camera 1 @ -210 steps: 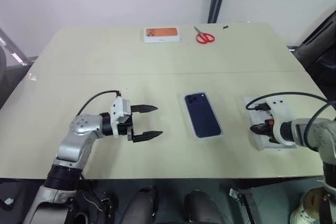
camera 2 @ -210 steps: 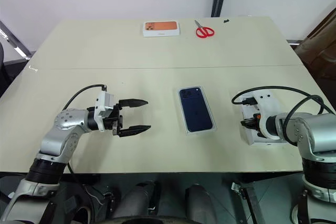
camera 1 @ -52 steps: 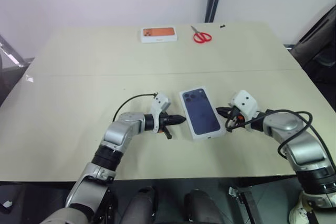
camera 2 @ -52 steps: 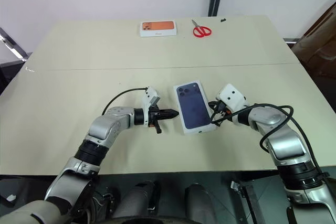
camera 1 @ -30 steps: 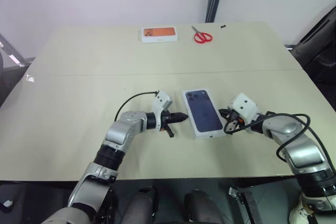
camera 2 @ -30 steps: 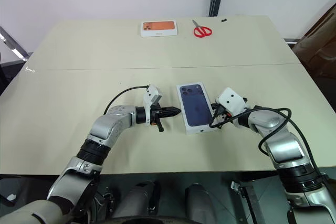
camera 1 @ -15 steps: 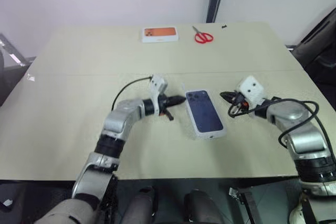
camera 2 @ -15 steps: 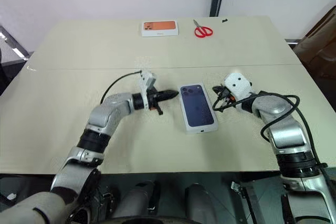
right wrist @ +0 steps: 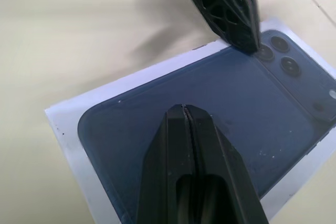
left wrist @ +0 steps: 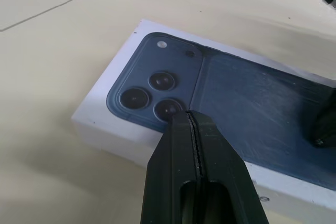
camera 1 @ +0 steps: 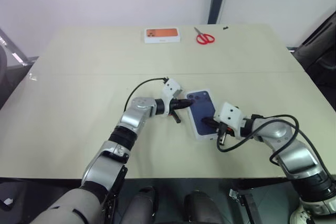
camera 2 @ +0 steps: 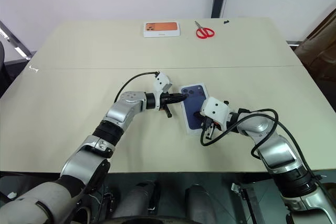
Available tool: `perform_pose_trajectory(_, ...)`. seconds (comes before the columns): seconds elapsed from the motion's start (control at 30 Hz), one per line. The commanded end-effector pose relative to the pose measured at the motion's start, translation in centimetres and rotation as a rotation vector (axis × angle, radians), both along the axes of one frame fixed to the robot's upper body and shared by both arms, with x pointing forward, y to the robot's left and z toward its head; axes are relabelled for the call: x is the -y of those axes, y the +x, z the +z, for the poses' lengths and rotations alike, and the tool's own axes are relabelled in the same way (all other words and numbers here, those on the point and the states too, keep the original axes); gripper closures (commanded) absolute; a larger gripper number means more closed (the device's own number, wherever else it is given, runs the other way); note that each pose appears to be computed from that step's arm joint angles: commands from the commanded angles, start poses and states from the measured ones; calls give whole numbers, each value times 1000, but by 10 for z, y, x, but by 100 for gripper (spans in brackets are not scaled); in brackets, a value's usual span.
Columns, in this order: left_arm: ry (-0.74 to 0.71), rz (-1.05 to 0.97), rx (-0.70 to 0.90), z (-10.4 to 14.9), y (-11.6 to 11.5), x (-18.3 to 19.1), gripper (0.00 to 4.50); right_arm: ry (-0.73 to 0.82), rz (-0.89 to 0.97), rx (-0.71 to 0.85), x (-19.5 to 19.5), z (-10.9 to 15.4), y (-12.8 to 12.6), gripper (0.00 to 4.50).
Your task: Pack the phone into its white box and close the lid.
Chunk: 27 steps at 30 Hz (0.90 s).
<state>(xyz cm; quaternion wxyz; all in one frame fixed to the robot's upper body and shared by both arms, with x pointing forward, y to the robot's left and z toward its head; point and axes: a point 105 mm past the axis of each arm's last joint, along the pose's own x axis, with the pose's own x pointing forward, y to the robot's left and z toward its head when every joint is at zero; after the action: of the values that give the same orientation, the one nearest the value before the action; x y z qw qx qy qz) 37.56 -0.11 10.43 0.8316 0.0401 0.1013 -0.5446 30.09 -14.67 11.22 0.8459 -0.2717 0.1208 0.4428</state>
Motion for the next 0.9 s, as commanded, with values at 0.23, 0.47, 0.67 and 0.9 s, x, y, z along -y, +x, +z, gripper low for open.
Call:
perform_pose_trajectory(0.23, -127, -22, 70, 47, -3, -31, 68, 263, -79, 88, 3, 58, 24, 58)
perform_pose_trajectory(0.47, -64, 76, 130, 48, -12, -110, 4, 312, -41, 86, 15, 61, 10, 0)
perform_pose_trajectory(0.67, -5, 220, 150, 44, -36, -175, 4, 295, -88, 138, 46, 59, -10, 0)
perform_pose_trajectory(0.9, 15, 318, 136, 35, -68, -212, 4, 226, -129, 109, 64, 45, -31, 0)
